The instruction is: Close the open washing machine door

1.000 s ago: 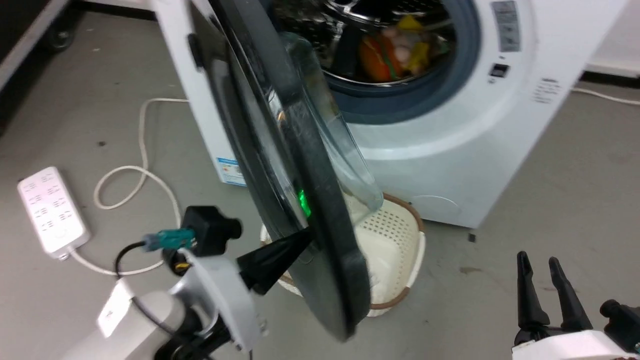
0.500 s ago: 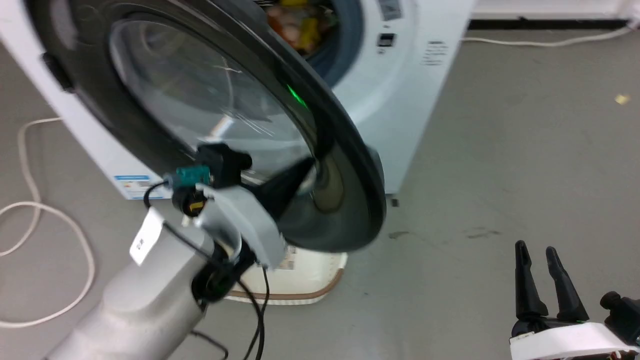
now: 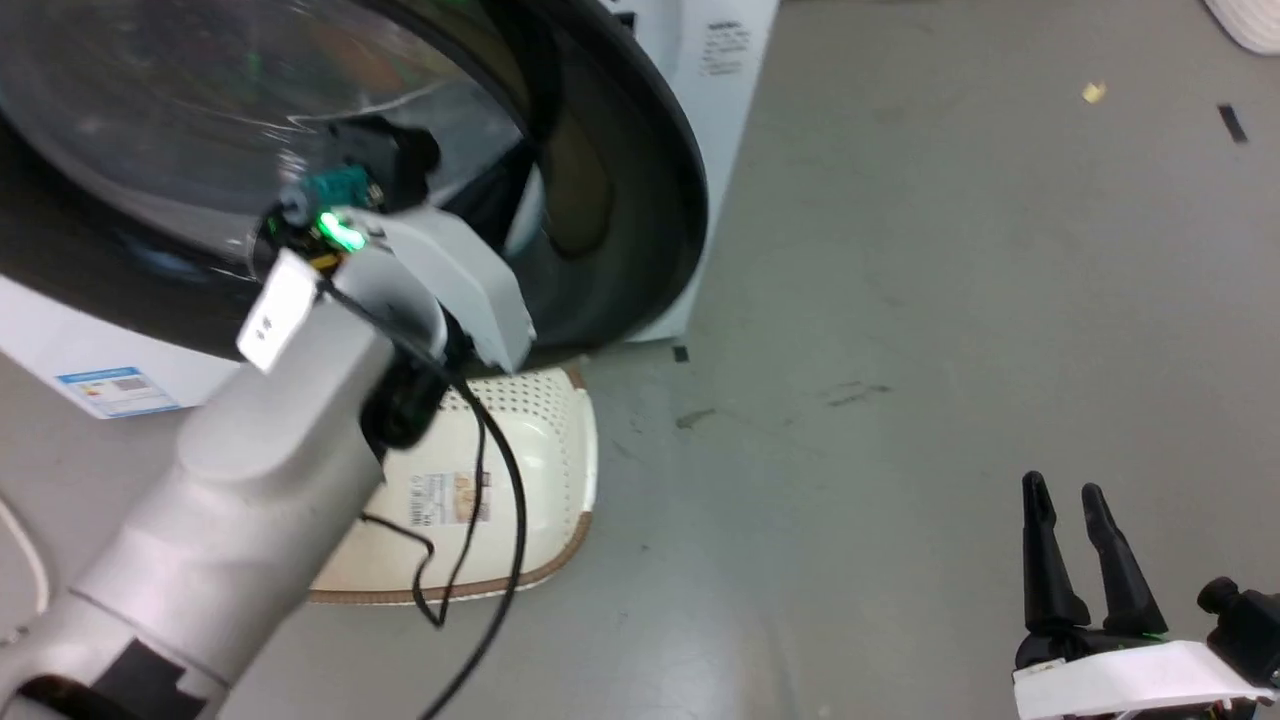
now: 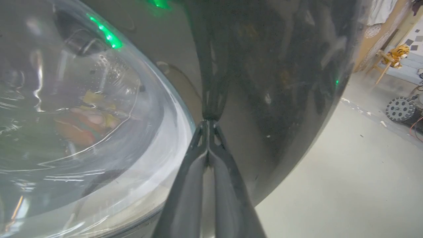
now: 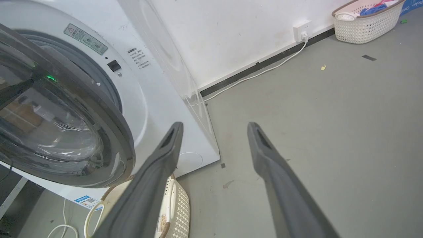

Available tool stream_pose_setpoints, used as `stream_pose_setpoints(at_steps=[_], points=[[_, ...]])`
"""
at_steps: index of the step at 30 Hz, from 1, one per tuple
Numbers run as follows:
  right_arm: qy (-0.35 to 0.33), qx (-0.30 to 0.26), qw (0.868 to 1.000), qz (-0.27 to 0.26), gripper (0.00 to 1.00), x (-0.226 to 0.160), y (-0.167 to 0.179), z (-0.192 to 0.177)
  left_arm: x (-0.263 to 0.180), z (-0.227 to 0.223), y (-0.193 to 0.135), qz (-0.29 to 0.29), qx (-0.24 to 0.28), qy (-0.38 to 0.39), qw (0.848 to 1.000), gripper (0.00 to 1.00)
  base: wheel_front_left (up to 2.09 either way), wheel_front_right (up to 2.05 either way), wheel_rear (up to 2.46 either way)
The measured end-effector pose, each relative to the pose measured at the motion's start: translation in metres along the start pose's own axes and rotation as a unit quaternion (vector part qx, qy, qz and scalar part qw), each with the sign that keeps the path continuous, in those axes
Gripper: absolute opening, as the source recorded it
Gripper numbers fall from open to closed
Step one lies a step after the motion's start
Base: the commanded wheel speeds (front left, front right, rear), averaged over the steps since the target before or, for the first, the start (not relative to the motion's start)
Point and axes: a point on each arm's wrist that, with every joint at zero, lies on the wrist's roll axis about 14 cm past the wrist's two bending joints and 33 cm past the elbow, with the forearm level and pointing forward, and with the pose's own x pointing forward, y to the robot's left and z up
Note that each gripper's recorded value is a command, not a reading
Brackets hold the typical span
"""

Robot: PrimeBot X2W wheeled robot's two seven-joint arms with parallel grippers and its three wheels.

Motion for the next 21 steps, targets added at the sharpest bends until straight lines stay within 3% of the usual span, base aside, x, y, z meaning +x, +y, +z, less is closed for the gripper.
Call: stream_pose_setpoints(at_steps=[11, 17, 21], points=[[0.003, -0.005, 1.000, -0.022, 1.00, -0.002, -0.012, 0.000, 0.034, 0.013, 0.017, 0.018, -0.001, -0.014, 1.000, 0.00, 0.00, 0.00, 0.00], [-0.003, -0.004, 1.000, -0.011, 1.00, 0.002, -0.007, 0.003, 0.027, 0.030, 0.005, 0.004, -0.030, -0.027, 0.999, 0.00, 0.00, 0.00, 0.00], [-0.007, -0.005, 1.000, 0.010, 1.00, 0.006, 0.004, 0.004, 0.008, 0.070, 0.010, 0.014, -0.051, -0.081, 0.995, 0.00, 0.00, 0.00, 0.00]])
